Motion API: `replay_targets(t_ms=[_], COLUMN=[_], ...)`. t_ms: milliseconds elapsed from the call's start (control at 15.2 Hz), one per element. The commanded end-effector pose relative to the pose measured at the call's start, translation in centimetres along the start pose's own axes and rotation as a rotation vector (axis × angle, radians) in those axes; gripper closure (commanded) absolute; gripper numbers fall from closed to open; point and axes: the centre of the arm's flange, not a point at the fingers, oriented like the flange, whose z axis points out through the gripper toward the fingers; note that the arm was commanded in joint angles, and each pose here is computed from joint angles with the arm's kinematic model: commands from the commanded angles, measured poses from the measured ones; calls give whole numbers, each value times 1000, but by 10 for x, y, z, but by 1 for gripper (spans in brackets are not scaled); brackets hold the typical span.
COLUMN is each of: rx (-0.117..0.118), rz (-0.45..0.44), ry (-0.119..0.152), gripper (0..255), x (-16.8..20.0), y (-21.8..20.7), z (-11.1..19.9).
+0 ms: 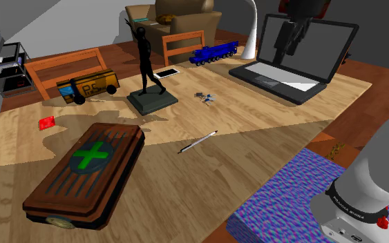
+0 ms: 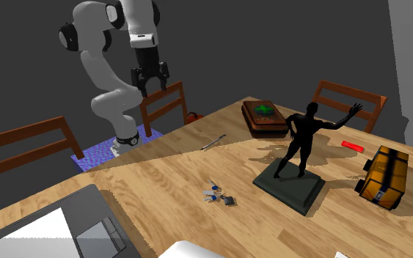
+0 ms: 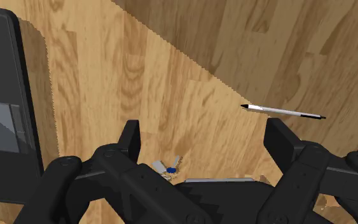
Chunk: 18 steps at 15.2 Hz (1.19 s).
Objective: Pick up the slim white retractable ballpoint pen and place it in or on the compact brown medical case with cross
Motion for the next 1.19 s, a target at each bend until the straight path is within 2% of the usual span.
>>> replay_targets(t_ms=[0, 594, 1122], rx=[0, -73, -137], rz=[0, -512, -967], ry=[0, 28, 53], gripper=[0, 0, 0], x=[0, 57, 80], y=[0, -62, -130], z=[0, 85, 163])
